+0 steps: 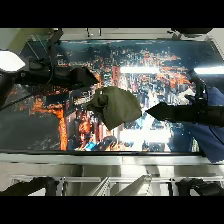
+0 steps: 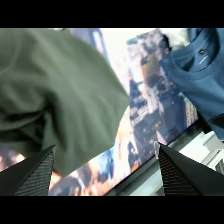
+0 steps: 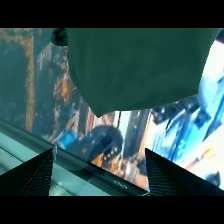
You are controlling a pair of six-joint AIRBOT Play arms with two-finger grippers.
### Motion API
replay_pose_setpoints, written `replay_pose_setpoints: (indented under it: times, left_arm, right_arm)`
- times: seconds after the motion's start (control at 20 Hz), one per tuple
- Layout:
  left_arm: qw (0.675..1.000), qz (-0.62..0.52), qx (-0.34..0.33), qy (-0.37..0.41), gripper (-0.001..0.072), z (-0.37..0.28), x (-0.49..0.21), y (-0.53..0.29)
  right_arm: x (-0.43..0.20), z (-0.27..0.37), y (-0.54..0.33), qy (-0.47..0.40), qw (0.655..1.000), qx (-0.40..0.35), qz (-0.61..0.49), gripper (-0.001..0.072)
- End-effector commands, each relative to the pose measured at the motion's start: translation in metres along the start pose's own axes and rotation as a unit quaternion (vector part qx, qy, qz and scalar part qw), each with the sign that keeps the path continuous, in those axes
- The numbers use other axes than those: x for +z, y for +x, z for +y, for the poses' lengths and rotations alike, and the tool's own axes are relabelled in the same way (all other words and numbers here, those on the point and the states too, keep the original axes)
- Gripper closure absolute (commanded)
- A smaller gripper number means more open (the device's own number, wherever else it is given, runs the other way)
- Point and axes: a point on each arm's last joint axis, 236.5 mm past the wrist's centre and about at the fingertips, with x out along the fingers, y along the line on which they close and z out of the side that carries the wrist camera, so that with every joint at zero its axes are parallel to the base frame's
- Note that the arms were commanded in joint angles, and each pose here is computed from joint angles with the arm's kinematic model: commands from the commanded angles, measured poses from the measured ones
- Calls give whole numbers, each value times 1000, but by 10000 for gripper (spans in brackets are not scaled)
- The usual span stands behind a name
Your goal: Fold the shirts.
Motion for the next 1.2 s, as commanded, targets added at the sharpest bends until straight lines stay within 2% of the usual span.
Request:
replay_pose_setpoints:
  times: [0.0, 0.2, 0.4, 0.6, 0.9, 0.95, 1.0, 1.05, 1.15]
  left_arm:
    - [996, 53, 15, -76, -8, 53, -35, -4]
    - [983, 31, 65, -167, -7, 142, -76, 18]
    - [976, 23, 97, -195, 11, 202, -89, 41]
    - [978, 60, 85, -178, 12, 210, -82, 75]
    - [984, 98, 64, -134, 18, 195, -65, 124]
    - [985, 100, 63, -129, 189, 193, -62, 129]
    - [985, 104, 59, -127, 492, 190, -59, 133]
    - [986, 107, 54, -120, 707, 185, -55, 135]
    - [988, 107, 44, -107, 708, 175, -43, 133]
  right_arm:
    - [12, -16, 13, -8, 1000, -15, -11, 93]
    - [17, -44, 53, -17, 1000, -16, 8, 92]
    - [29, -31, 92, -17, 997, 72, 4, 93]
    - [49, -23, 116, 17, 989, 140, -36, 93]
    - [37, -35, 143, 17, 991, 134, -22, 93]
    - [34, -36, 146, 10, 991, 134, -18, 93]
    - [32, -37, 148, 9, 991, 134, -16, 93]
    - [31, -37, 149, 9, 991, 134, -15, 93]
    - [31, -35, 149, 8, 991, 135, -15, 93]
